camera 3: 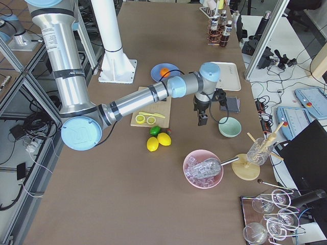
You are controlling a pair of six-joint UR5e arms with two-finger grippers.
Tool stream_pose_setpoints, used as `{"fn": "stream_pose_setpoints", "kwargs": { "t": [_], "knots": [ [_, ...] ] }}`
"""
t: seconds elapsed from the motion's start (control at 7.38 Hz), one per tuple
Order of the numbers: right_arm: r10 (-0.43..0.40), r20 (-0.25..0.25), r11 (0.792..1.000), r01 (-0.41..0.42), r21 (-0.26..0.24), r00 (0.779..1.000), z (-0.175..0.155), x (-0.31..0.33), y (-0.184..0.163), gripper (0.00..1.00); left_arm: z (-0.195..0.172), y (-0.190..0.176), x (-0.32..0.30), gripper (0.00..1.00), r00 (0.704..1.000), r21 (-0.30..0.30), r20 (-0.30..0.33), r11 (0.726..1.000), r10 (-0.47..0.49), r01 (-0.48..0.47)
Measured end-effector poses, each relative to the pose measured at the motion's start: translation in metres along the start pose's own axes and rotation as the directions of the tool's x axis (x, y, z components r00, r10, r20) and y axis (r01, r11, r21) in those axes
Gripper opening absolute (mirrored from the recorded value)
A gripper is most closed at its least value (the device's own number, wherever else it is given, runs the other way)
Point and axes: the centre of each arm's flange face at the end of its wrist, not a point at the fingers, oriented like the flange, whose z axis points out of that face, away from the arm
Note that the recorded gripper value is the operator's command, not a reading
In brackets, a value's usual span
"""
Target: Pick orange to plate
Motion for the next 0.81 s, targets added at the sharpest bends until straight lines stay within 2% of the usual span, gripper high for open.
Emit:
{"fn": "stream_pose_setpoints", "kwargs": {
  "t": [0.27, 0.54, 0.81],
  "knots": [
    [-0.047, 0.005, 0.999, 0.047, -0.001, 0.999, -0.007, 0.111, 0.03, 1.0, -0.01, 0.006, -0.015, 0.98, 0.999, -0.004, 0.013, 0.999, 0.034, -0.034],
    [-0.03, -0.003, 0.999, 0.03, 0.024, 1.0, -0.022, 0.152, 0.057, 1.0, -0.004, 0.02, -0.027, 0.98, 0.998, -0.005, 0.034, 0.998, 0.056, -0.056],
    [-0.02, -0.008, 0.999, 0.02, 0.033, 1.0, -0.027, 0.162, 0.065, 1.0, 0.005, 0.038, -0.041, 0.98, 0.995, 0.006, 0.066, 0.997, 0.071, -0.072]
  ]
}}
